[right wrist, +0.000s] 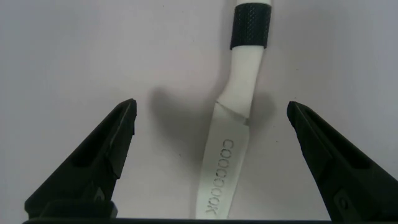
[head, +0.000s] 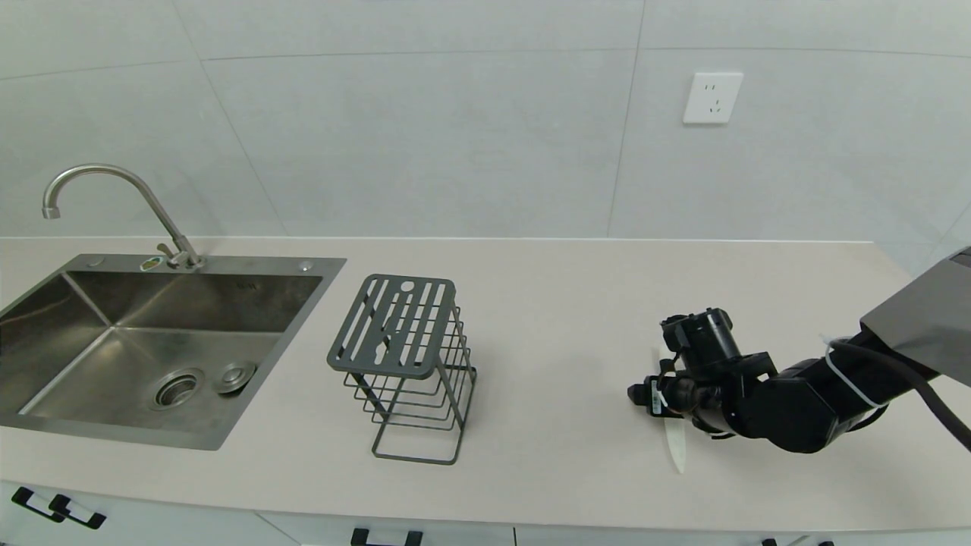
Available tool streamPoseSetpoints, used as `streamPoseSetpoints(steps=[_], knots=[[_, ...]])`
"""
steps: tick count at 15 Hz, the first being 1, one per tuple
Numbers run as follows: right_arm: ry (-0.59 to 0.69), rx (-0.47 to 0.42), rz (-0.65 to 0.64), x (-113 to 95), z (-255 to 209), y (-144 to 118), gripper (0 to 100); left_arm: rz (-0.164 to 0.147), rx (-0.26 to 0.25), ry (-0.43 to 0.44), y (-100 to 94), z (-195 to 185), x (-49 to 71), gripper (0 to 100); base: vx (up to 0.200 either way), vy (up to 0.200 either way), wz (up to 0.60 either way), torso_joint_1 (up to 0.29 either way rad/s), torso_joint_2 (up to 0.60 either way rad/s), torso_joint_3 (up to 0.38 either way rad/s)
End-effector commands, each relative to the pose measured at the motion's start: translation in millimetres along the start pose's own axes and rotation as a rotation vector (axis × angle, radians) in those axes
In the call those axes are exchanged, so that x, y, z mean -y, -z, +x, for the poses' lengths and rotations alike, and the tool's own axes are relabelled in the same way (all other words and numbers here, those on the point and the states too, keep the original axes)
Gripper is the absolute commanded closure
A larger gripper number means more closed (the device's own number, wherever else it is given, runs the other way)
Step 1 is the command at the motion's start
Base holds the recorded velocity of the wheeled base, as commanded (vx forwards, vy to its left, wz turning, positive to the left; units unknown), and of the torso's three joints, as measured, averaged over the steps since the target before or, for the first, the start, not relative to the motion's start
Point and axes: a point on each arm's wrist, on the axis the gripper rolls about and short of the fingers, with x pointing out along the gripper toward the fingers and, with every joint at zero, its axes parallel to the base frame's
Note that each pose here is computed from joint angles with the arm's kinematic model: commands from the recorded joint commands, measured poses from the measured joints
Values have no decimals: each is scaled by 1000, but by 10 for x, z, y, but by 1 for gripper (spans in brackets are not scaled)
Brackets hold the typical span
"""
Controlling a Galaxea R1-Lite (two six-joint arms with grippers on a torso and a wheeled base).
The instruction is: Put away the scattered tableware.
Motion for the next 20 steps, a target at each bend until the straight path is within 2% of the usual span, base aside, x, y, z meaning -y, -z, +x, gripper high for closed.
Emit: streamPoseSetpoints(steps=[1,8,18,19,20], knots=[[10,4,0,-10,32,-3,0,-1,1,-1,0,0,0,0,0,0,0,0,0,0],[45,29,-9,11,31,-54,0,-1,1,1,0,0,0,0,0,0,0,0,0,0],[70,7,-5,101,60,-7,0,-1,1,1,0,0,0,0,0,0,0,0,0,0],[76,-4,-6,115,69,23,100,-1,1,1,0,0,0,0,0,0,0,0,0,0],[87,-37,-16,145,85,121,100,-2,1,1,0,0,0,0,0,0,0,0,0,0]])
